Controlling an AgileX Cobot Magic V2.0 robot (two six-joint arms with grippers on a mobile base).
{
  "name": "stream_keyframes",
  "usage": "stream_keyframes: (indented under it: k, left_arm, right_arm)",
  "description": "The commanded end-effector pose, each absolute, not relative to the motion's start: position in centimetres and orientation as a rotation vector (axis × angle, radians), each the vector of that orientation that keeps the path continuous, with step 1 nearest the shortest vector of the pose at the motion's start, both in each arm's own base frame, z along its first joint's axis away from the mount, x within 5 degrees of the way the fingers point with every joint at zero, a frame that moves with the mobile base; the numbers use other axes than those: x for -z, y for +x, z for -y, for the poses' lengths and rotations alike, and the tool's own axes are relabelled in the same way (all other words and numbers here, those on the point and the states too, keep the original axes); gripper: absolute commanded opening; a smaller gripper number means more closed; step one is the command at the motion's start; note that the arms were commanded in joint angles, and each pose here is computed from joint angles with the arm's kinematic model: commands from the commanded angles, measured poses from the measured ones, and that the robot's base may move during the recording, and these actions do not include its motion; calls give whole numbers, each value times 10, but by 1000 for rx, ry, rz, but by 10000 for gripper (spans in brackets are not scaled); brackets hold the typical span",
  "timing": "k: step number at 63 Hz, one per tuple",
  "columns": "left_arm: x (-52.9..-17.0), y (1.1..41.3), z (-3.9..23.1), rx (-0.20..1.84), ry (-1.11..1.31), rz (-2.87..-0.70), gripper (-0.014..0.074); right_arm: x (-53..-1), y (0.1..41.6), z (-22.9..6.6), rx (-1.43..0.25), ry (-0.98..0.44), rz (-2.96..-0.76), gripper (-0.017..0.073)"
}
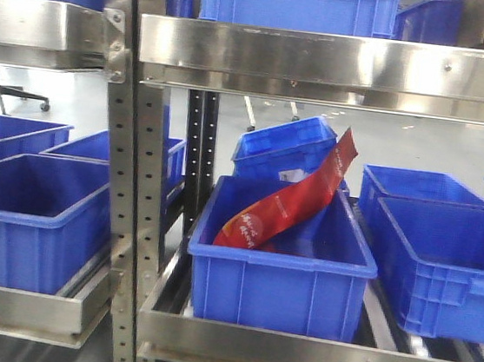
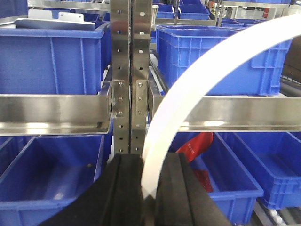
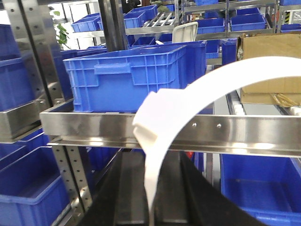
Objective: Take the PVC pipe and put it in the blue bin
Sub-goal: 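Drive toward the steel shelving with blue bins holding the pipe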
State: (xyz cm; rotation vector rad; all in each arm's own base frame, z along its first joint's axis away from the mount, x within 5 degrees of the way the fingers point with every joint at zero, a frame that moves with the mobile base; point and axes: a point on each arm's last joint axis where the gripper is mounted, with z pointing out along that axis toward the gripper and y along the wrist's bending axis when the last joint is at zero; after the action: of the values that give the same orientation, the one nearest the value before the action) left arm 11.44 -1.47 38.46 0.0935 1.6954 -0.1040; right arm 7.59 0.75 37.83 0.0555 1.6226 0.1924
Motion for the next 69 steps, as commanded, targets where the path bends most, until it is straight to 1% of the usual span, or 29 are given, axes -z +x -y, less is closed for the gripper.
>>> stream_keyframes:
  k: [1,69]
  left_arm:
    - [-388,113,15,109,96,-1660,-111]
    - [-388,113,15,109,96,-1660,-111]
  right_arm:
    - [-380,75,-7,-187,51,-1597,-162]
    - [-380,75,-7,-187,51,-1597,-162]
